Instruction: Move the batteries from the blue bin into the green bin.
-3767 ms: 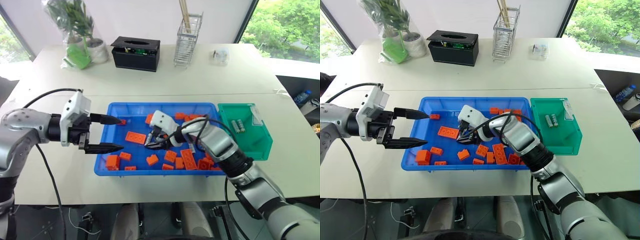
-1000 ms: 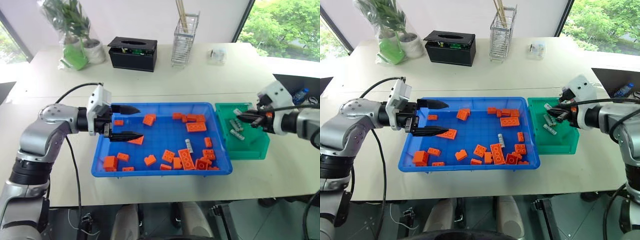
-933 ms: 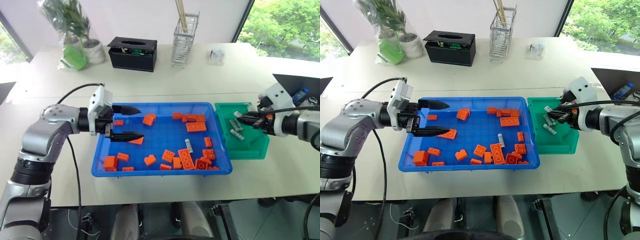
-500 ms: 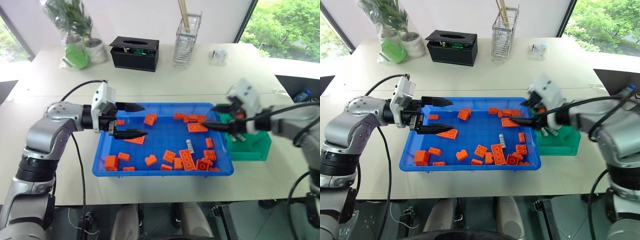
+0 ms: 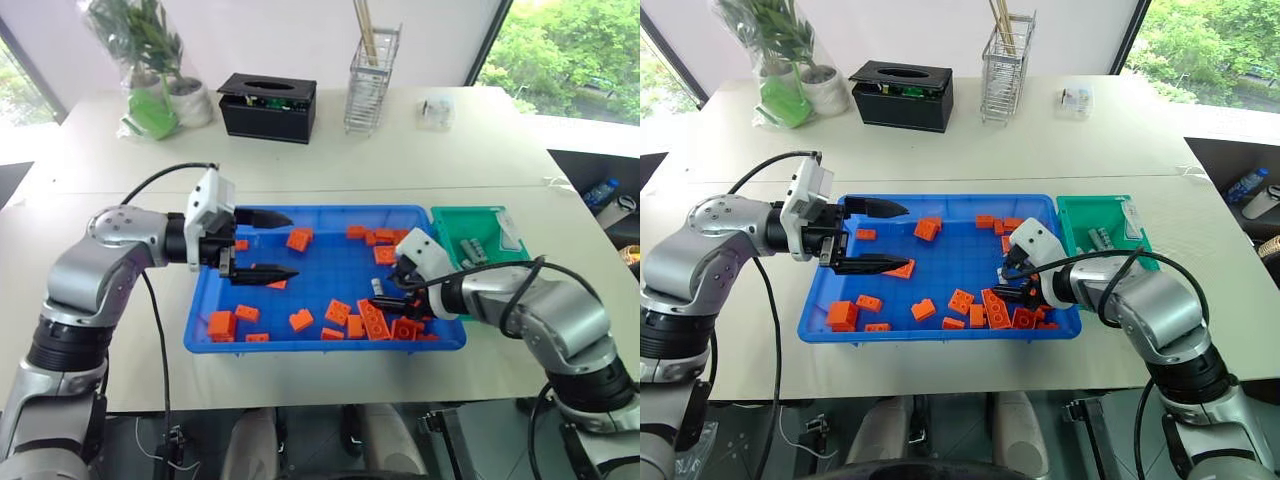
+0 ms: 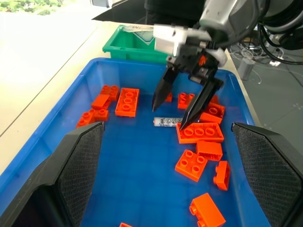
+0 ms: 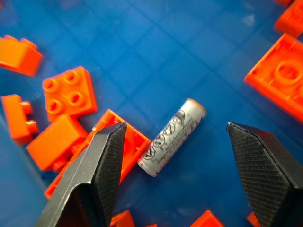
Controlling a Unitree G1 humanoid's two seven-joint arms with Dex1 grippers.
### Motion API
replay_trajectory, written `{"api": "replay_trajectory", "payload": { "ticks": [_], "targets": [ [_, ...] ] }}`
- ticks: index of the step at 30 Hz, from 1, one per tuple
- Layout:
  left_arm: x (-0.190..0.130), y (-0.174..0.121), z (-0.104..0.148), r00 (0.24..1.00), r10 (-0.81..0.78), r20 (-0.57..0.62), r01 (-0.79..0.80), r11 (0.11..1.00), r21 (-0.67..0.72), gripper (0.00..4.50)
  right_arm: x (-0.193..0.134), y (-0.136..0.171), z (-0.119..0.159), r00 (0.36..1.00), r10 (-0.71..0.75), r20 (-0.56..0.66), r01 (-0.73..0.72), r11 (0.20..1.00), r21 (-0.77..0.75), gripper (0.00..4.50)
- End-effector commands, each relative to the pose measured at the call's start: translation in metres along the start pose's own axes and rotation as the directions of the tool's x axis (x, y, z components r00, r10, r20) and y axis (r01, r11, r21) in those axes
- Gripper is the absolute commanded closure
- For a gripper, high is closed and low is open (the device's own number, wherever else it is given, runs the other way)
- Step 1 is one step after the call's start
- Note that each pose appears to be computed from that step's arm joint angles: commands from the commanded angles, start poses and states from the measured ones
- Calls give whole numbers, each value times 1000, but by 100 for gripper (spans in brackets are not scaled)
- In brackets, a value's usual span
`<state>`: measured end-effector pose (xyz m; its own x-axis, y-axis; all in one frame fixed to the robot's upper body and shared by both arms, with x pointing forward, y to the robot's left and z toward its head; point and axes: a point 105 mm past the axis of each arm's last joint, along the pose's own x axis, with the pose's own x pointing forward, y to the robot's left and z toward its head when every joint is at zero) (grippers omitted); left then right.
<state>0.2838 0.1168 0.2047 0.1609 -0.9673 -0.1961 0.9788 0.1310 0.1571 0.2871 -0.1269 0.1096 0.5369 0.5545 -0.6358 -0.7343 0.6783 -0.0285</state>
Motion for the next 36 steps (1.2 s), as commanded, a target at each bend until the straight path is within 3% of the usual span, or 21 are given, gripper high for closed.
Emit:
{"api": "replay_trajectory", "payload": {
  "ticks": [1,11,15,20,25,36],
  "targets": [
    [-3,-2,9,1000,10,17,-11,999,34,0,4,-6,4,999,-35,27,35,999,-3,105],
    [-5,-2,8,1000,14,16,-15,999,30,0,-4,-7,12,997,-18,76,12,998,69,105],
    [-8,1,8,1000,19,13,-20,999,33,0,-20,2,22,996,18,93,-19,1000,18,105],
    [-7,4,9,1000,20,13,-21,999,35,0,-23,-10,28,995,-20,95,19,1000,13,105],
    [-5,5,10,1000,14,20,-15,999,39,0,-15,-18,23,997,-45,68,45,999,-7,105],
    [-5,5,14,999,18,29,-19,999,42,0,1,-2,6,1000,5,12,-4,996,-89,105]
  ]
}}
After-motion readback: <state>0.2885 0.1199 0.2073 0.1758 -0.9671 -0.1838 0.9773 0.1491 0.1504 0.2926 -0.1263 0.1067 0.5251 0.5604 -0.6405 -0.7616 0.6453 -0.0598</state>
